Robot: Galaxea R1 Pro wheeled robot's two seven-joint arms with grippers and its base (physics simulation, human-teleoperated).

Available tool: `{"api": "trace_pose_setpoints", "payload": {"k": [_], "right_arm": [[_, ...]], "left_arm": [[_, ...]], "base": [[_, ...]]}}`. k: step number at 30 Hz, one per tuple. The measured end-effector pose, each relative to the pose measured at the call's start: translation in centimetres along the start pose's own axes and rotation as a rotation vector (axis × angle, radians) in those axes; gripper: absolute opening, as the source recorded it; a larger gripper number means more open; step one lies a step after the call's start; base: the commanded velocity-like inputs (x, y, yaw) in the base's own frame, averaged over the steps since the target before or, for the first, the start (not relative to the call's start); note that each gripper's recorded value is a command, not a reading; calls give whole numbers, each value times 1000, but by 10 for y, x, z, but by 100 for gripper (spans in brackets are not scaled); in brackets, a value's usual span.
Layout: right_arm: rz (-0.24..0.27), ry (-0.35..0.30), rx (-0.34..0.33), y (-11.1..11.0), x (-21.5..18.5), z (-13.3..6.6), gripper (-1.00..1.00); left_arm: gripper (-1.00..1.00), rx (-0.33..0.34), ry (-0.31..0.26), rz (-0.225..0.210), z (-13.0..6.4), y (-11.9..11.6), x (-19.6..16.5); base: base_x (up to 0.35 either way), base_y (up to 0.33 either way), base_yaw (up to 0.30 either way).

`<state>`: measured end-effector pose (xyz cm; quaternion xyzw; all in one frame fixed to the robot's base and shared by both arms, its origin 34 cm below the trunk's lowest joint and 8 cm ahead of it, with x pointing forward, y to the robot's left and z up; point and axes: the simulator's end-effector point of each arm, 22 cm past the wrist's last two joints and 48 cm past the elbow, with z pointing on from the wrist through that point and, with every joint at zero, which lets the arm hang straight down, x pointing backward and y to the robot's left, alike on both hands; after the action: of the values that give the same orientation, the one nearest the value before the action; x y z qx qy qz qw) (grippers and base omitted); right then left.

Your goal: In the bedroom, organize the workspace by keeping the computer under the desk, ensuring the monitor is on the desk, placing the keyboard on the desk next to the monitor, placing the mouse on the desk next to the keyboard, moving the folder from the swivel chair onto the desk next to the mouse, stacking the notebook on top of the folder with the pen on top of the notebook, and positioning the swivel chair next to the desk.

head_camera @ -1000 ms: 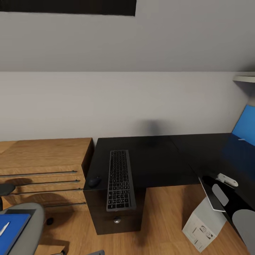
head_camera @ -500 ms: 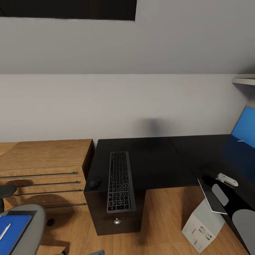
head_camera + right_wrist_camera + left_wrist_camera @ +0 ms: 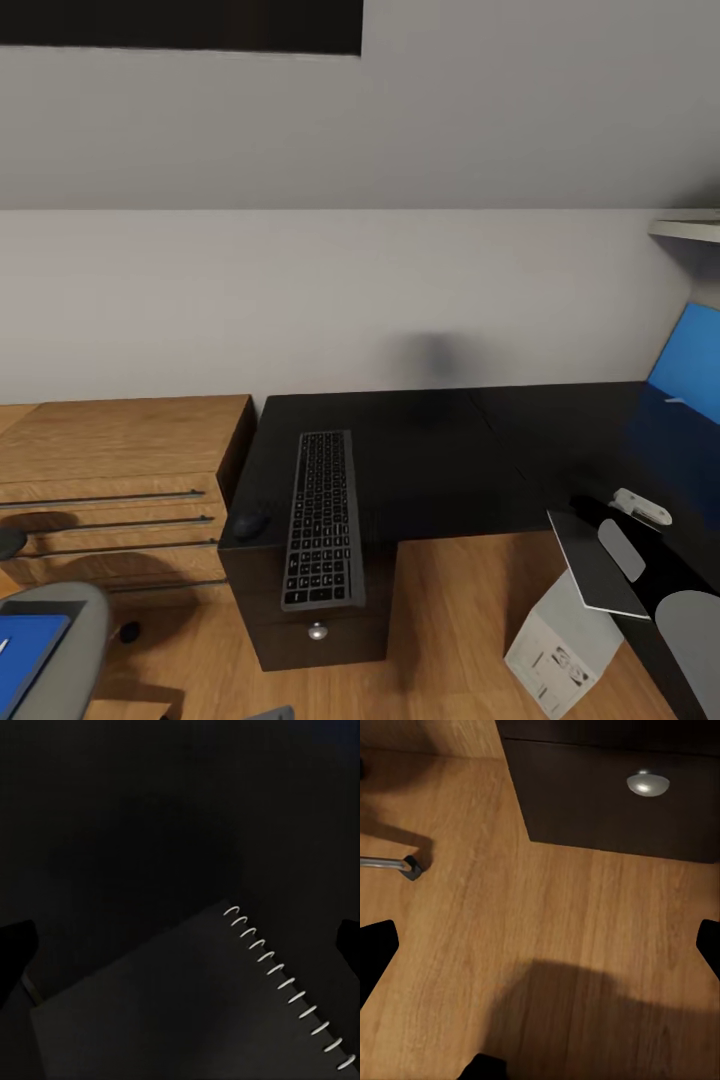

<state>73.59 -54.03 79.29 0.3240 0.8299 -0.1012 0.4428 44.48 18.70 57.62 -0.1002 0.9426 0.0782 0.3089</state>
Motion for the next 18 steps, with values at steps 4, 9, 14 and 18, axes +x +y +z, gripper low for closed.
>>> {"api": "trace_pose_setpoints", "payload": {"k": [4,9,14,18], "right_arm": [[-1,4,3,-1,1,0,100],[-2,16,13,-6,4,1,100],[-6,48,38,-21,15,7,100],[-10,72,44,-26,25,11,100]], "left_arm": [[100,2,-5,2,0,-2,-2],[100,11,-15,-6,-1,-5,-7],[100,18,-27,-16,4,-9,-9],[100,19,-28,-17,9,-10,-6]], "base": [[5,-10,0],[1,-2,0],[0,0,0],[0,0,0]]}}
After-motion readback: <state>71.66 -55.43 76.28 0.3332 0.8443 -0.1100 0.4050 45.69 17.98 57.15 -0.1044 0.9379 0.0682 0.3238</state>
